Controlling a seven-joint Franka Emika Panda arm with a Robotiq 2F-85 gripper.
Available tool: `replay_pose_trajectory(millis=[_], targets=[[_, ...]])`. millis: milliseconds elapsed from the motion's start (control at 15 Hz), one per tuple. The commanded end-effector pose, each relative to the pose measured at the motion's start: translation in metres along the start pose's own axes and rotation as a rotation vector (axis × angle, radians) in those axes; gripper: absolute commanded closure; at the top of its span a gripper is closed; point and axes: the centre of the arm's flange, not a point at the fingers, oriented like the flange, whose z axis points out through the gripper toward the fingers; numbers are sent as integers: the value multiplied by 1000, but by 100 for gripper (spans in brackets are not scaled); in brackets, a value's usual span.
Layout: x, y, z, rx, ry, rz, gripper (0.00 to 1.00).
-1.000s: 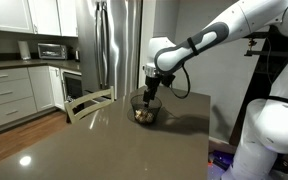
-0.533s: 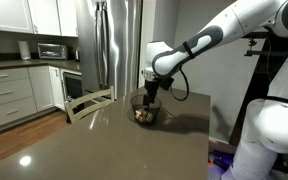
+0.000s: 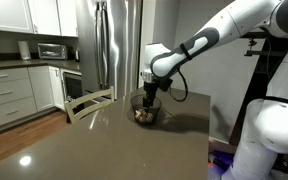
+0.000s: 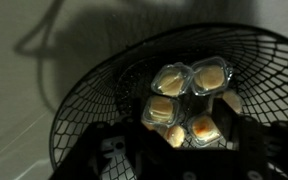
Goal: Put the object on the table into the basket then take it out again.
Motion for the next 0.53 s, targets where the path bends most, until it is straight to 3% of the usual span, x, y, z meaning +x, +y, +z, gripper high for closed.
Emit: replay_pose_trajectory(millis=[0, 67, 133, 267, 400, 467], targets=[[8, 2, 4, -16, -9, -2, 6], [8, 1, 5, -18, -12, -2, 2], [8, 1, 7, -20, -16, -3, 10], [9, 2, 9, -26, -27, -5, 4], [10, 2, 11, -30, -43, -4, 11], [10, 2, 12, -31, -50, -4, 32]])
